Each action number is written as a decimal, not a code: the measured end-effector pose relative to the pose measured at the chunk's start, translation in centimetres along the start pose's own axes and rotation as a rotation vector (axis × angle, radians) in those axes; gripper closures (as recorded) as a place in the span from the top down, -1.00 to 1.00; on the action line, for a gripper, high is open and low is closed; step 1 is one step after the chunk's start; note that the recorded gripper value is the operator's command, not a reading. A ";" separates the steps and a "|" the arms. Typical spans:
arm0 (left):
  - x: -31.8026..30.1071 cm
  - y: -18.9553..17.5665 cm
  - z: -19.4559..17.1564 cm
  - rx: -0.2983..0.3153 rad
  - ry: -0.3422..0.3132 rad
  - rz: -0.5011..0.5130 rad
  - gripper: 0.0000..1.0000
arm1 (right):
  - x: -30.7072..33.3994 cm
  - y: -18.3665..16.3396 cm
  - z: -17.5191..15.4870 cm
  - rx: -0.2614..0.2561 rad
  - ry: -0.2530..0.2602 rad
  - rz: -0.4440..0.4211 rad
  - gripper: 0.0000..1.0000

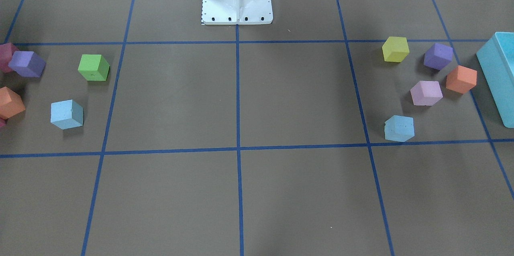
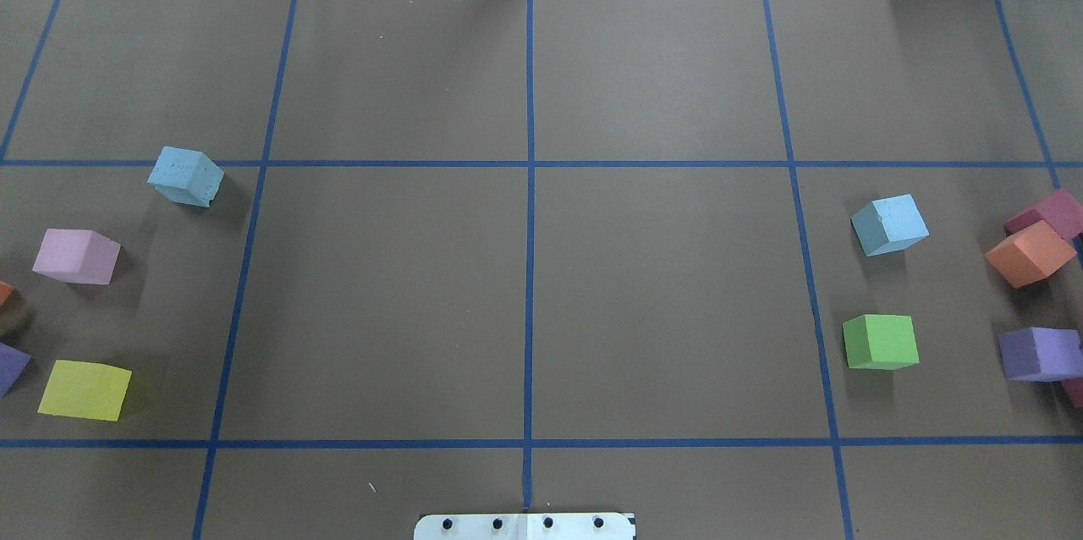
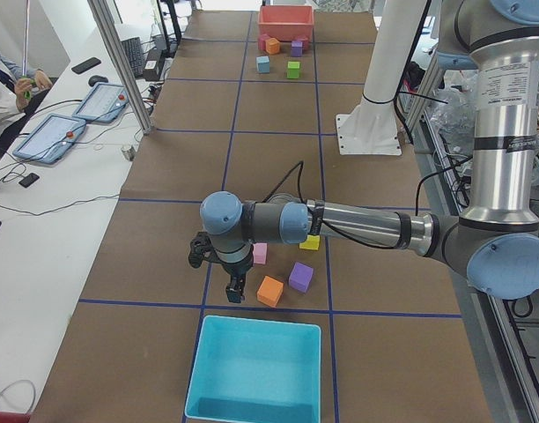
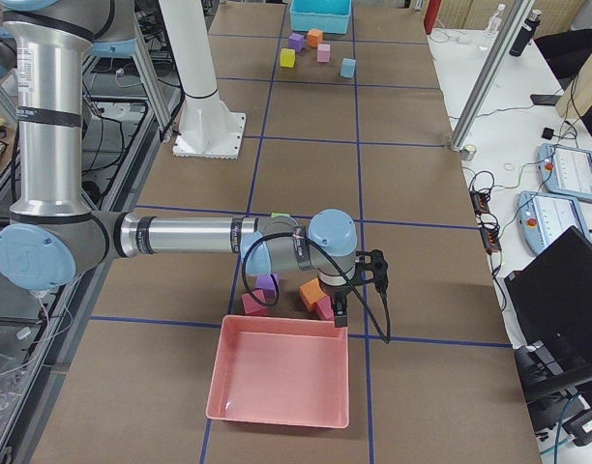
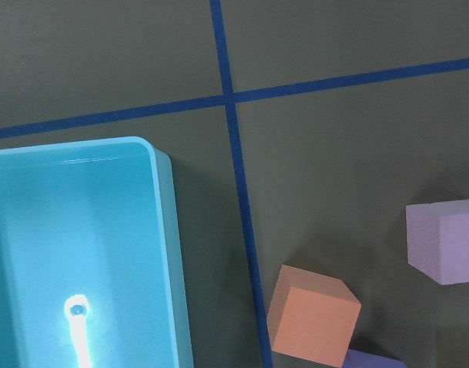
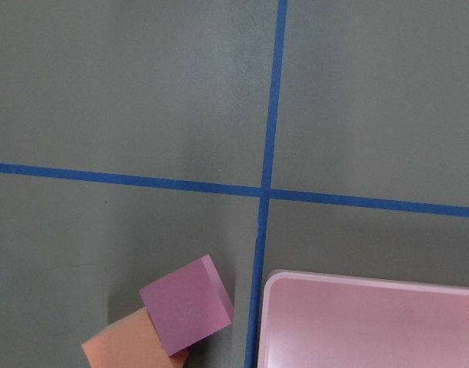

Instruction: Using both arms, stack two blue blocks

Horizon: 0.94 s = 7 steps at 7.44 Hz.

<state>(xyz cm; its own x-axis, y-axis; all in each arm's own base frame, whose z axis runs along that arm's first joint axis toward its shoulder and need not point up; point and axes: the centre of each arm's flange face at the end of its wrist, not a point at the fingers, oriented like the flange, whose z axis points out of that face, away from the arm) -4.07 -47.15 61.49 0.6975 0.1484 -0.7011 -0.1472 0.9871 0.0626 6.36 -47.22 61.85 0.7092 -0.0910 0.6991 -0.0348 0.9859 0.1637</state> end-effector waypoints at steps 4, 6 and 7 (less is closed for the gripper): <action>2.2 -1.7 -1.9 0.044 -0.004 -0.011 0.99 | -2.2 -1.8 -0.2 0.012 0.006 -0.055 1.00; 6.9 -4.6 -3.0 0.071 0.014 -0.019 1.00 | -5.5 -3.3 1.3 -0.015 -0.011 -0.123 1.00; 9.9 -6.0 -2.5 0.076 0.041 -0.031 1.00 | -7.4 -3.8 2.4 -0.037 -0.031 -0.149 0.99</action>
<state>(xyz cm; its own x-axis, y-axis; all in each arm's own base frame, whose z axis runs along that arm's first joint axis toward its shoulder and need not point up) 1.96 -51.78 52.36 0.6712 0.1166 -0.7320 -0.0713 0.9931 0.0928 -0.42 -50.67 57.72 0.6821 -0.2408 0.6904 0.0955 0.9655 0.2424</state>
